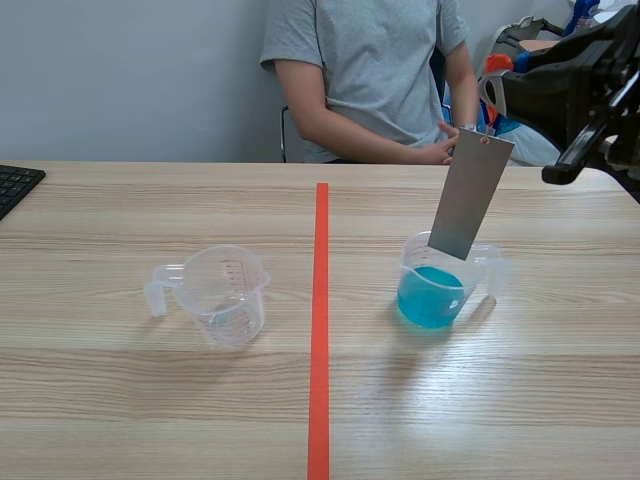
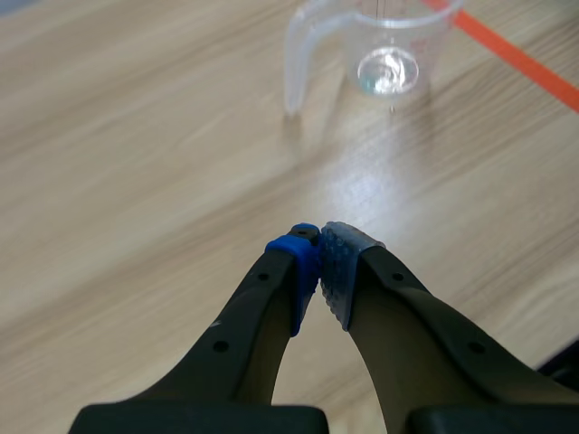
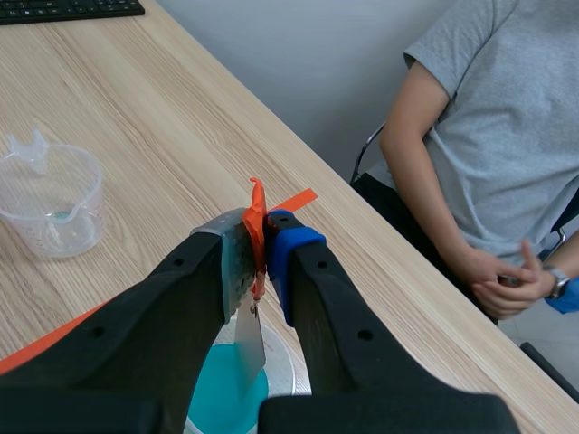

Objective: Do the redox reaction experiment.
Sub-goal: 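Move the plate over the blue solution, then point at the plate with the left hand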

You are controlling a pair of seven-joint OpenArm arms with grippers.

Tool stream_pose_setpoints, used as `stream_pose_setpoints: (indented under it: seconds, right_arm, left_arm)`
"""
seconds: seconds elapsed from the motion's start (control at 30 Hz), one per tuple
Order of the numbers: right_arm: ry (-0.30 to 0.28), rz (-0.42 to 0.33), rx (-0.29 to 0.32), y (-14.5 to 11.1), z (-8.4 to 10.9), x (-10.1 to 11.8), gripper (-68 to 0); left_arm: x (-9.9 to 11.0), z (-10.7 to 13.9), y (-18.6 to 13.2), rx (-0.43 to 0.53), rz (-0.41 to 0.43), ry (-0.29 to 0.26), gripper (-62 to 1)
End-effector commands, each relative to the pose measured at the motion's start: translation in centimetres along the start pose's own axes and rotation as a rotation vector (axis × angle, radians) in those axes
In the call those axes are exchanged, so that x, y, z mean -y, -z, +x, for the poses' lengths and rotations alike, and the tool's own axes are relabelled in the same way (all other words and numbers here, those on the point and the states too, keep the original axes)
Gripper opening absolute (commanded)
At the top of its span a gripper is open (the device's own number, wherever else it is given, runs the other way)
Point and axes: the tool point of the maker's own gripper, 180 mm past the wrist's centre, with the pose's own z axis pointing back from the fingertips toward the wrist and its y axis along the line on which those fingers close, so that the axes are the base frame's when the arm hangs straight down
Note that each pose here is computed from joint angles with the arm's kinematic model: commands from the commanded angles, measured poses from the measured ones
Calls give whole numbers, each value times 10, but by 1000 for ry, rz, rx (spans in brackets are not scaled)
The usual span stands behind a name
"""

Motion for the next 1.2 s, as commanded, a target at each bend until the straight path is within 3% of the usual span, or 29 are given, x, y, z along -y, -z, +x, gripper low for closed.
stream_pose_setpoints:
  seconds: [0.0,0.17,0.37,0.47,0.8,1.17]
  right_arm:
    - [-15,-15,36,0,12,8,-660]
    - [-15,-16,36,0,12,8,-660]
    - [-15,-16,36,0,12,8,-660]
    - [-15,-15,36,0,12,8,-660]
    - [-15,-15,31,0,11,8,-660]
    - [-15,-15,32,0,11,8,-660]
  left_arm:
    - [1,23,11,66,-45,20,-573]
    - [0,66,43,148,-149,115,-573]
    - [20,90,84,182,-242,175,-573]
    - [41,98,103,198,-300,183,-573]
    - [88,130,171,262,-362,214,-573]
    - [121,141,242,278,-387,148,-573]
